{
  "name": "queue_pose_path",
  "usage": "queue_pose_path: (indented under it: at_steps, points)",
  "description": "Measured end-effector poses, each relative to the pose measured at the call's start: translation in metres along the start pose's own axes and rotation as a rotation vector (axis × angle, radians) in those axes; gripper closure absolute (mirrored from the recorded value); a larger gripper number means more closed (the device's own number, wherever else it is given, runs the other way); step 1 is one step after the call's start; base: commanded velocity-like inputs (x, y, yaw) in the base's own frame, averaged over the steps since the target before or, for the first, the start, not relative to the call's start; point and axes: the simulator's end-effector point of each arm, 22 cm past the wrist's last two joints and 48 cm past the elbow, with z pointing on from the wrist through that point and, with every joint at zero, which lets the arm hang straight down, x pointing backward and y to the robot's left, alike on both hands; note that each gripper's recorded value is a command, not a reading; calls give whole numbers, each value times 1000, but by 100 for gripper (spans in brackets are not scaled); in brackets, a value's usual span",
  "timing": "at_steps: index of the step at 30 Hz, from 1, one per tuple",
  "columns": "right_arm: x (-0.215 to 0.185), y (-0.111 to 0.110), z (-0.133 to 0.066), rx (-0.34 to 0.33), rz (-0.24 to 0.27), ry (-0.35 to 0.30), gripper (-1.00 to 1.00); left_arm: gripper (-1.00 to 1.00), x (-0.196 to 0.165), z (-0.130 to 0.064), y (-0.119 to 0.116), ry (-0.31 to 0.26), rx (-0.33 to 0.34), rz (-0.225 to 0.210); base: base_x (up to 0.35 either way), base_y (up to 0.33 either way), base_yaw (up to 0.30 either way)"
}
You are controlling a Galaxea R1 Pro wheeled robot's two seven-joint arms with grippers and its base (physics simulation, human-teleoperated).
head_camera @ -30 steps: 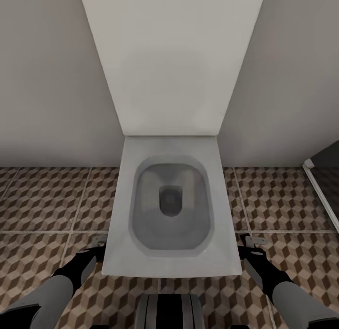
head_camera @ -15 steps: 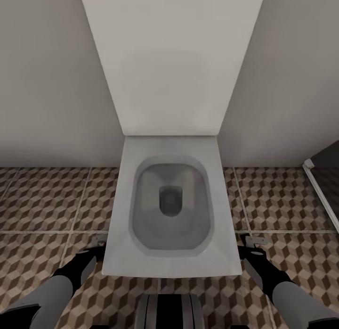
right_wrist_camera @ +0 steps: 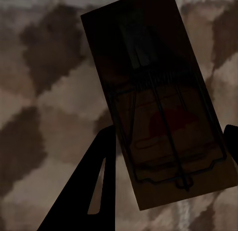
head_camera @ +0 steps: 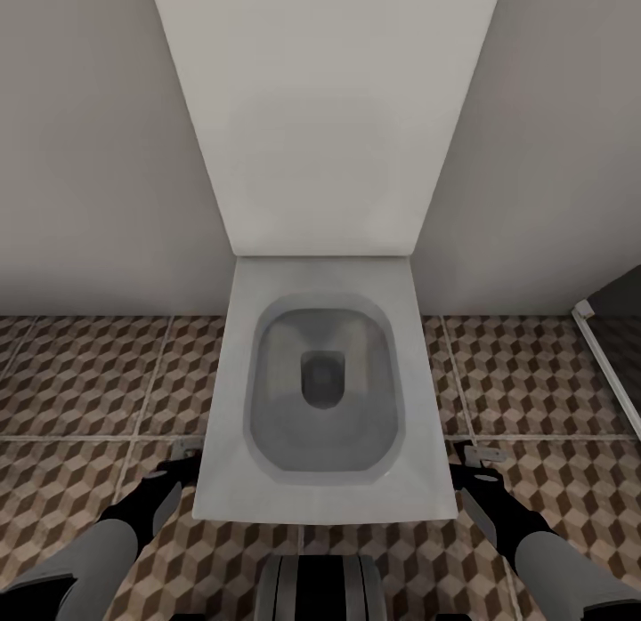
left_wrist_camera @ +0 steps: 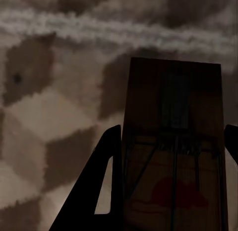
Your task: Take the four mousetraps from the cabinet in the bathroom and place them on the bathroom floor. Make sure all four end up on the same floor surface, and ensure that at least two of them are either under or directly next to the same bathroom sink.
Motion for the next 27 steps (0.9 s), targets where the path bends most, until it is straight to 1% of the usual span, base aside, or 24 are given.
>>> queue_pose_path:
  at_steps: [6,15,22,27]
  points:
    - [0,0,0,0,0,0,100,100,-5,0,-1,-13,1,-2,0,0,0]
    - [0,0,0,0,1,0,100,100,-7,-1,-8,-17,9,-4,0,0,0]
    - [15,2,9,2,-7,27,100,100,8,8,-9,10,8,-1,0,0,0]
    - [16,2,10,2,-12,30,100,100,9,9,-9,11,8,-1,0,0,0]
